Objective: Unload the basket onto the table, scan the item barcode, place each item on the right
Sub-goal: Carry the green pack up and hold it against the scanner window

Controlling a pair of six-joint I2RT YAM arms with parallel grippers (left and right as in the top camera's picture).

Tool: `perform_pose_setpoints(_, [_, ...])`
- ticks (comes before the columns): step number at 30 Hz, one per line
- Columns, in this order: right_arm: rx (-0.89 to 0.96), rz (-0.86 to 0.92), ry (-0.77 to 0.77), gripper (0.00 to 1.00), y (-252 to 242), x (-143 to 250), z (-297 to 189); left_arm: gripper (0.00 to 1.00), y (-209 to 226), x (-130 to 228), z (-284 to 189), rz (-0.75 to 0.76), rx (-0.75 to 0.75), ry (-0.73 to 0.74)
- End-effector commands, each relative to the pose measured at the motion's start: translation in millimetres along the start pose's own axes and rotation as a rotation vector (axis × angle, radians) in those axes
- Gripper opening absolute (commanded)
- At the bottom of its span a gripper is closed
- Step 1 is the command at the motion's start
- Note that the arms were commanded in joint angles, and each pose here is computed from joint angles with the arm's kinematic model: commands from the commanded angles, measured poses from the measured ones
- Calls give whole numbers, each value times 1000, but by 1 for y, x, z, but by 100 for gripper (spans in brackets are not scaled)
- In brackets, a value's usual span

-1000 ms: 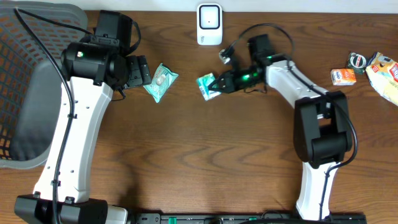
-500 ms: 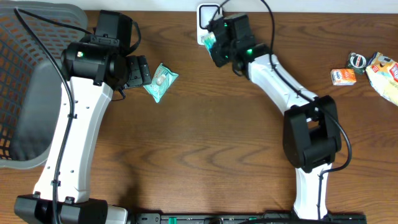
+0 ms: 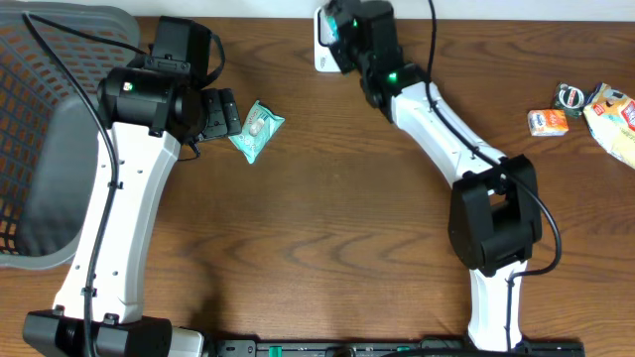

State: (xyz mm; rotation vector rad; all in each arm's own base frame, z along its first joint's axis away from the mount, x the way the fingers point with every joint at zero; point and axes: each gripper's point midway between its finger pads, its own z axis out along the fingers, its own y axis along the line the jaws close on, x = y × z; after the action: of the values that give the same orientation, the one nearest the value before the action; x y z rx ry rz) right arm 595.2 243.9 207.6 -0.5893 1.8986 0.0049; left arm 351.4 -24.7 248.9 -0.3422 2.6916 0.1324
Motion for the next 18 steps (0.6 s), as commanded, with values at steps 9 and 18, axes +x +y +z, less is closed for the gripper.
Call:
perform_pose_setpoints(9, [58, -94, -32, 1, -20, -31, 38, 98, 3, 0, 0, -10, -13, -2])
perform_pose_setpoints(18, [96, -326, 52, 1, -21, 1, 65, 97, 3, 0, 0, -10, -13, -2])
